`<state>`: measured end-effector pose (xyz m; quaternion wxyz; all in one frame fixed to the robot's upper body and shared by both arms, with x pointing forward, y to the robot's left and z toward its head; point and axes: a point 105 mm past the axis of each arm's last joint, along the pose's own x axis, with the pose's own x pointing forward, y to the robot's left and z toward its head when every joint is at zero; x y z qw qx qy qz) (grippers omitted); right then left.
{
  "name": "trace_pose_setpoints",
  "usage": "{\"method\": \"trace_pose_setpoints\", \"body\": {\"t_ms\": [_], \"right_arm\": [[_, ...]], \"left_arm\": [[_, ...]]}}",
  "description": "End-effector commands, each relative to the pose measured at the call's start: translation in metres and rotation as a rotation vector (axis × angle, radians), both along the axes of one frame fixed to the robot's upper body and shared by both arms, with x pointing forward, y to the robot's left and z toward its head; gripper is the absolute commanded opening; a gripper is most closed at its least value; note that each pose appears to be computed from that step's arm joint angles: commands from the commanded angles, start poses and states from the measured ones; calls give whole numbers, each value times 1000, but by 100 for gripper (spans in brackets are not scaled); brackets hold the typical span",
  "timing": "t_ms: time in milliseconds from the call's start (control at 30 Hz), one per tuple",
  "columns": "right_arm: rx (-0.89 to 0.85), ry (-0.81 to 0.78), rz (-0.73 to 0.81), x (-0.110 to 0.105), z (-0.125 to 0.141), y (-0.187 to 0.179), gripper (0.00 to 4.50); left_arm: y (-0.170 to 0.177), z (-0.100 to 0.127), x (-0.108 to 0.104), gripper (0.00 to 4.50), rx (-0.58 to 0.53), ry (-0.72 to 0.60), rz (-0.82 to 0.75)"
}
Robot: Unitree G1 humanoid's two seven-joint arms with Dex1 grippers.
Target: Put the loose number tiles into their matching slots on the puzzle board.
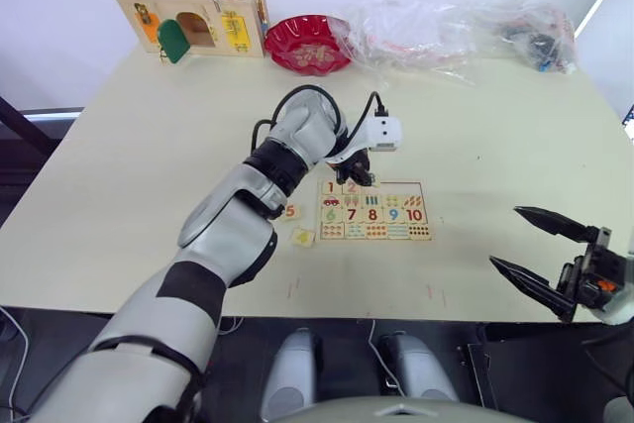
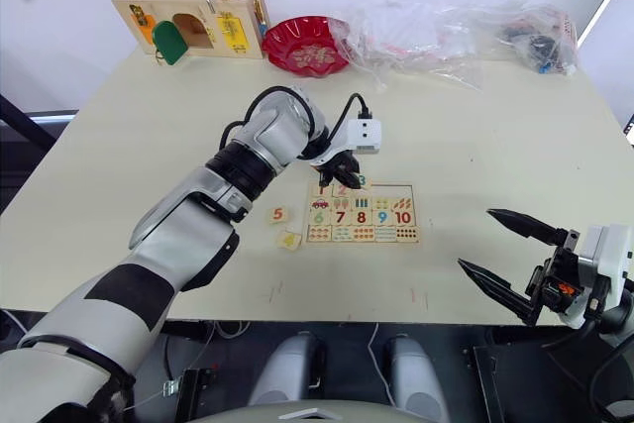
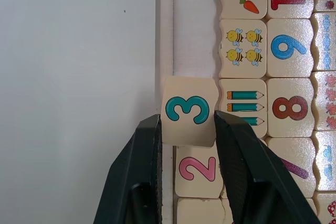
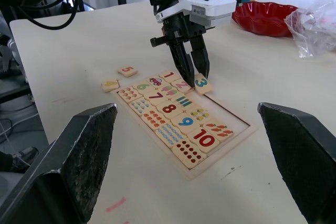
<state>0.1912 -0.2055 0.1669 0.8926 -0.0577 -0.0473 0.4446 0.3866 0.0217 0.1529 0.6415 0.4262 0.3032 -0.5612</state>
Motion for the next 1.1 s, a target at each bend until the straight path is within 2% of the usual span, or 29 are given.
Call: {"method": "trace_pose_setpoints", "body": {"t_ms": [33,1100], "right_arm": [[-9,-48,-5,-4,9,1,450],[-7,-45,-16,-5,7,3,450]], "left_arm": [[-8,2,-3,97,2,-11,-28],[-9,-9,-3,97,19,-1,-15]]}}
